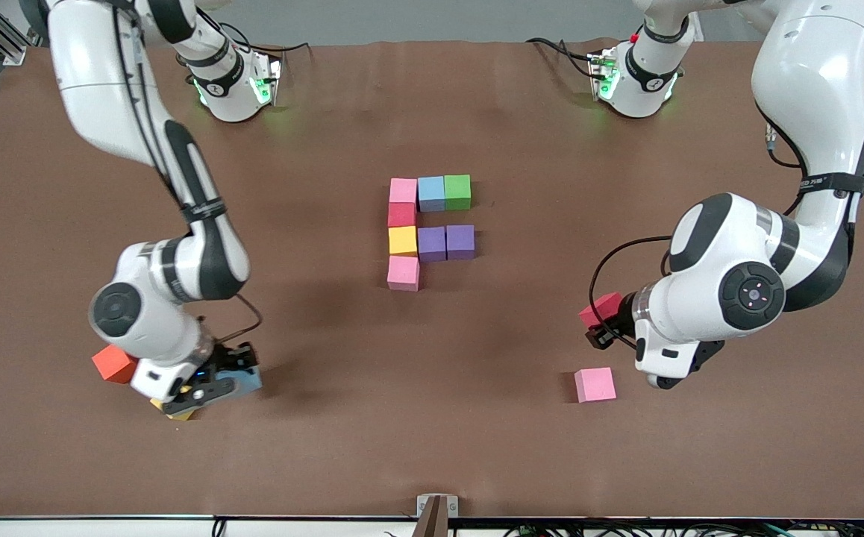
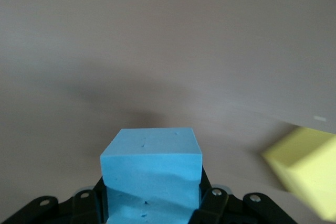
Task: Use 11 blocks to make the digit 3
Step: 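Carry the light blue cube to the cube column with the right gripper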
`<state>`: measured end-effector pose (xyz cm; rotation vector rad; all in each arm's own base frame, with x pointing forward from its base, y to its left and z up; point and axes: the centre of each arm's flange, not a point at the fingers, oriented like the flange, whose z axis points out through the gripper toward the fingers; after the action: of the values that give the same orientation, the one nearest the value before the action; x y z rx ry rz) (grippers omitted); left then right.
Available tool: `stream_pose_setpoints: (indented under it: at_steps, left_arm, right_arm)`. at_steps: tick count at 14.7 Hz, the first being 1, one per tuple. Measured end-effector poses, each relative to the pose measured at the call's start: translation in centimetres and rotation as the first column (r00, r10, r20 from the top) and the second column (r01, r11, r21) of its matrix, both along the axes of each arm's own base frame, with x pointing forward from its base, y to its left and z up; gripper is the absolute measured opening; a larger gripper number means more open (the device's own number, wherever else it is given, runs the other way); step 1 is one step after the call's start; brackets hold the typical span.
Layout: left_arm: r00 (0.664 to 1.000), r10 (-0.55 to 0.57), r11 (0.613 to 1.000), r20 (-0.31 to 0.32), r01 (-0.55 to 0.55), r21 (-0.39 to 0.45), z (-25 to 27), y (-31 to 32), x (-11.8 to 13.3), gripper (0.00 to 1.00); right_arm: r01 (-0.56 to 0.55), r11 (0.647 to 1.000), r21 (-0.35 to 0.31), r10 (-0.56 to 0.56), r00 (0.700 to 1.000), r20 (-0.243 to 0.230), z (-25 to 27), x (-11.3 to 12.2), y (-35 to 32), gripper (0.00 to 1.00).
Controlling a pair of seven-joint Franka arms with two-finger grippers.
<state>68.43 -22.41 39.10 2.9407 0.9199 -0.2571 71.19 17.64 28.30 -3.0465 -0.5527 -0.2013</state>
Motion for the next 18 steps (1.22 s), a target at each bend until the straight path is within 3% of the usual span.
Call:
stream_pose_setpoints:
  at_steps: [3,8,13,18]
  left_arm:
    - [0.999,0.048,0.999,0.011,-0.048,-0.002,-0.5,-2.1,-0.3,0.60]
    - [0.967,0.246,0.965,0.060,-0.250,0.073,-3.9,-5.6,-0.9,0.60]
    - [0.912,0.403,0.911,0.075,-0.407,0.057,-6.0,-6.5,-0.9,0.60]
    - [0.873,0.479,0.876,0.090,-0.482,0.019,-6.2,-7.9,-1.0,0.60]
  right_arm:
    - [0.043,0.999,0.021,-0.042,0.999,-0.019,-0.2,-2.9,9.1,0.62]
    - [0.177,0.984,0.036,-0.174,0.982,-0.069,-0.3,-8.6,20.7,0.62]
    - [0.256,0.967,-0.006,-0.254,0.955,-0.154,-1.3,-10.0,23.0,0.62]
    - [0.308,0.951,0.018,-0.298,0.932,-0.209,-3.7,-10.5,24.2,0.62]
